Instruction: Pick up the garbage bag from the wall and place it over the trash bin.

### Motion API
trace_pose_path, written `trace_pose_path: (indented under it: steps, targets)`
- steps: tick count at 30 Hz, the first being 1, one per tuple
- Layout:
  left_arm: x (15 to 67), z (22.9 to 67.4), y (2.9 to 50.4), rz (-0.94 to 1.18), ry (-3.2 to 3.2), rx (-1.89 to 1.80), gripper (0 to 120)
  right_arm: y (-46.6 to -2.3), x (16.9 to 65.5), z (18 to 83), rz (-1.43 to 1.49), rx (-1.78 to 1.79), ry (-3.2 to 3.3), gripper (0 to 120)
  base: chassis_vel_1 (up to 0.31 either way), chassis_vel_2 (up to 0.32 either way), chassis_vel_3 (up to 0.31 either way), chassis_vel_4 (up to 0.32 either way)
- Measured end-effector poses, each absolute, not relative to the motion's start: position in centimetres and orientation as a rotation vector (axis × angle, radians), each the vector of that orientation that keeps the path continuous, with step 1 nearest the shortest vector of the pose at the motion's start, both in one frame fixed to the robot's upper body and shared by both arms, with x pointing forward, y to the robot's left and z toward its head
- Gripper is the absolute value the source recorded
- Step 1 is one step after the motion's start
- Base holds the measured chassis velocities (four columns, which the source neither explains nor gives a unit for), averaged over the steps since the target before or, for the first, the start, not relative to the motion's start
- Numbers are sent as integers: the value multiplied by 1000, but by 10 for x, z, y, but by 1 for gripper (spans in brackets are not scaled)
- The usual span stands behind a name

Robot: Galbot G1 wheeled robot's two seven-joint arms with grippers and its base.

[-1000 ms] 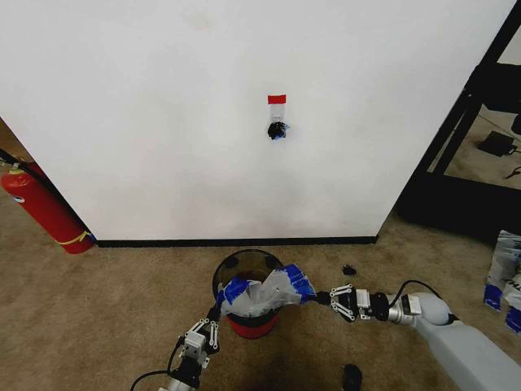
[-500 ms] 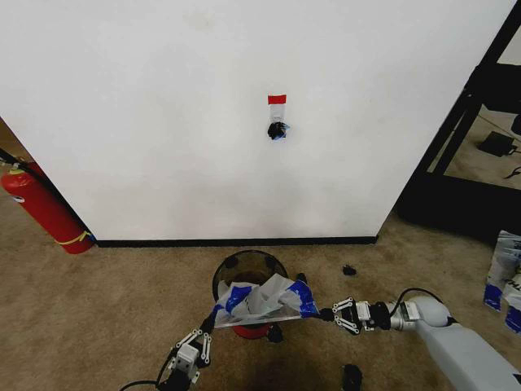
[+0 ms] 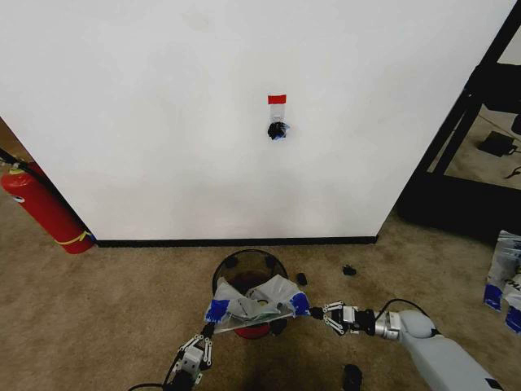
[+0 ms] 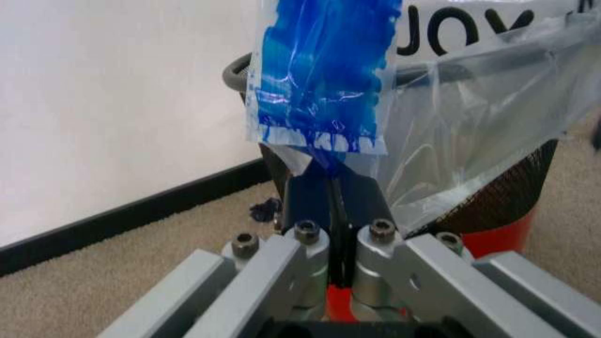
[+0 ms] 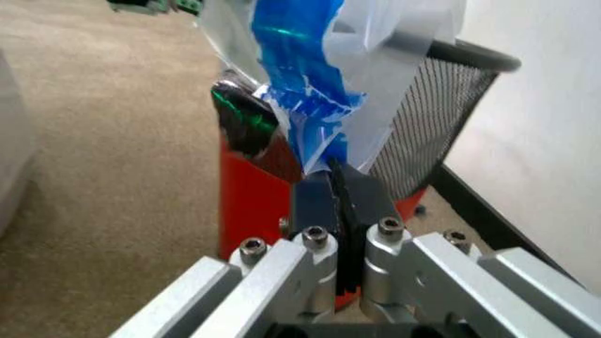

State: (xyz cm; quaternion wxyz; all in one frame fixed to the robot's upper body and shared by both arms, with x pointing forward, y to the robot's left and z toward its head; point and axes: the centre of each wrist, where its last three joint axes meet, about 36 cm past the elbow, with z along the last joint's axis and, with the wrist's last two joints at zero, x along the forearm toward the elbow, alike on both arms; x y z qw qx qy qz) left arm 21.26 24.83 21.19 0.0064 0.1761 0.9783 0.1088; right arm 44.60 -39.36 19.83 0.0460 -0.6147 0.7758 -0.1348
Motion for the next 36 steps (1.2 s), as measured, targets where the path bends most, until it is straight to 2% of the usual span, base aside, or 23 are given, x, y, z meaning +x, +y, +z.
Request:
trace_pose_path:
  steps: [12, 20, 25, 28, 29, 30, 31, 32, 35, 36]
  targets:
    - [221, 210, 243, 344, 3060, 551, 0, -396, 428, 181, -375, -1649, 2568, 0, 0, 0, 0, 0]
    - [215, 209, 248, 392, 3078, 553, 0, -394, 419, 176, -371, -1628, 2596, 0, 0, 0, 0, 0]
    - [203, 220, 253, 413, 3083, 571, 0, -400, 413, 179, -374, -1674, 2581, 18, 0, 0, 0, 0]
    - [198, 225, 255, 419, 3079, 581, 6, -405, 413, 183, -364, -1707, 2566, 25, 0, 0, 0, 0]
    - [196, 227, 255, 421, 3077, 586, 10, -407, 414, 185, -362, -1719, 2561, 27, 0, 0, 0, 0]
    - [192, 235, 257, 426, 3069, 598, 18, -414, 414, 191, -345, -1760, 2546, 36, 0, 0, 0, 0]
    - [191, 236, 257, 426, 3067, 600, 20, -416, 414, 193, -341, -1773, 2541, 36, 0, 0, 0, 0]
    - [188, 241, 257, 428, 3064, 606, 26, -421, 415, 197, -333, -1808, 2526, 45, 0, 0, 0, 0]
    - [173, 259, 257, 465, 3054, 613, 39, -445, 432, 224, -367, -2069, 2372, 57, 0, 0, 0, 0]
    - [173, 259, 257, 465, 3054, 613, 39, -445, 432, 224, -367, -2069, 2372, 57, 0, 0, 0, 0]
